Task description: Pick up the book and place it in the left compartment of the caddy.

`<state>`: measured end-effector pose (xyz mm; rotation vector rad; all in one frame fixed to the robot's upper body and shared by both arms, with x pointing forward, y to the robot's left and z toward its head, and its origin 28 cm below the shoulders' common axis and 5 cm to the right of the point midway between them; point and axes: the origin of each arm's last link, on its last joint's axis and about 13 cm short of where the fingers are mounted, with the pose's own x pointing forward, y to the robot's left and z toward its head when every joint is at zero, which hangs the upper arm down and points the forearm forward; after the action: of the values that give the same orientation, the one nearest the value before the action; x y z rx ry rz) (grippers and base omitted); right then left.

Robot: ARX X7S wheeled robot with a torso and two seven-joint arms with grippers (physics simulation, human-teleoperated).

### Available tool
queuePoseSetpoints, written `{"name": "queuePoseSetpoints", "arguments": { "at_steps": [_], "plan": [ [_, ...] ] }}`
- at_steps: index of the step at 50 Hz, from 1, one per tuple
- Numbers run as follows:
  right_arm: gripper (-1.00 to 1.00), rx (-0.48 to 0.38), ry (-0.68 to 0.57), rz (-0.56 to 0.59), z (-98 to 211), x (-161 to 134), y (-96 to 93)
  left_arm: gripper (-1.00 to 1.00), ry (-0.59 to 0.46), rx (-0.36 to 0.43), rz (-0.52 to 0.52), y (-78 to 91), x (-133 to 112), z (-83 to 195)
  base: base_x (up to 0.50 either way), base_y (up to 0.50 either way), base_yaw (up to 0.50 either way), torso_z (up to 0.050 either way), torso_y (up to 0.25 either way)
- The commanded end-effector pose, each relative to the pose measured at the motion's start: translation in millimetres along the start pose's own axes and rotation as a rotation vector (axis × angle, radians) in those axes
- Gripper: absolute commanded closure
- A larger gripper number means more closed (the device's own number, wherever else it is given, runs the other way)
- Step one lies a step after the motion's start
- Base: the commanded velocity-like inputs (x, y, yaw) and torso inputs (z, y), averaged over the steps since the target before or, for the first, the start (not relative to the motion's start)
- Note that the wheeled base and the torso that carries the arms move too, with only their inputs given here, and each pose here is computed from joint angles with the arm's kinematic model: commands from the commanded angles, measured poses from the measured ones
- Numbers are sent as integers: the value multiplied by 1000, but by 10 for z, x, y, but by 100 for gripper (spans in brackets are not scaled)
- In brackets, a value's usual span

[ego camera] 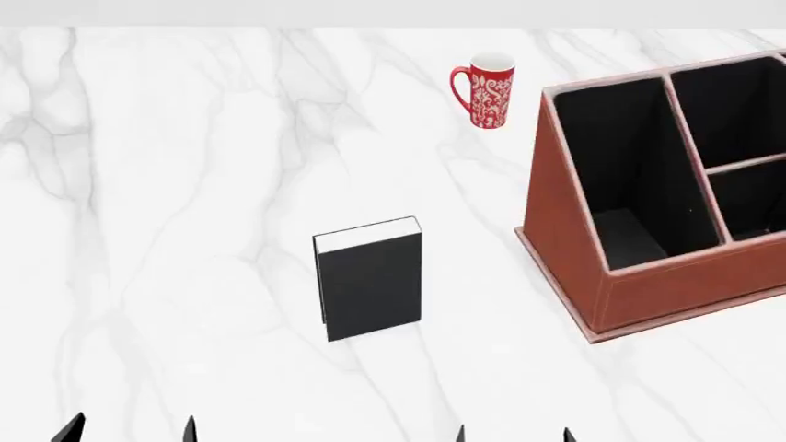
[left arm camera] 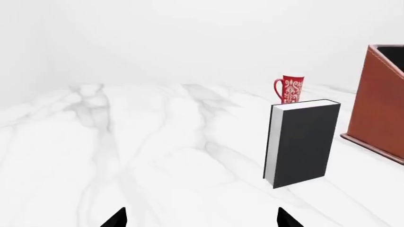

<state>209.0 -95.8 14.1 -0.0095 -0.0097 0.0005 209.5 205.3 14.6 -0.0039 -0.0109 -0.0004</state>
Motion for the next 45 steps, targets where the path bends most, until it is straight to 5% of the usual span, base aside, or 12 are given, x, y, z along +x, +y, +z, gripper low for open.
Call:
{"name": "queuePoseSetpoints", "arguments": {
  "at_steps": [1,14,45],
  "plan": [
    [-100,-17,-9,-23,24,8,0,-100,-6,6,8,4,-1,25,0,0,0,0,0],
    [-100,36,-189,-12,711,-167,11,-100,-128,173,31,-46,-68,578,0,0,0,0,0],
    [-100,96,-413,44,1690,-485,92,-100,-412,251,68,32,-361,1472,0,0,0,0,0]
  ]
}}
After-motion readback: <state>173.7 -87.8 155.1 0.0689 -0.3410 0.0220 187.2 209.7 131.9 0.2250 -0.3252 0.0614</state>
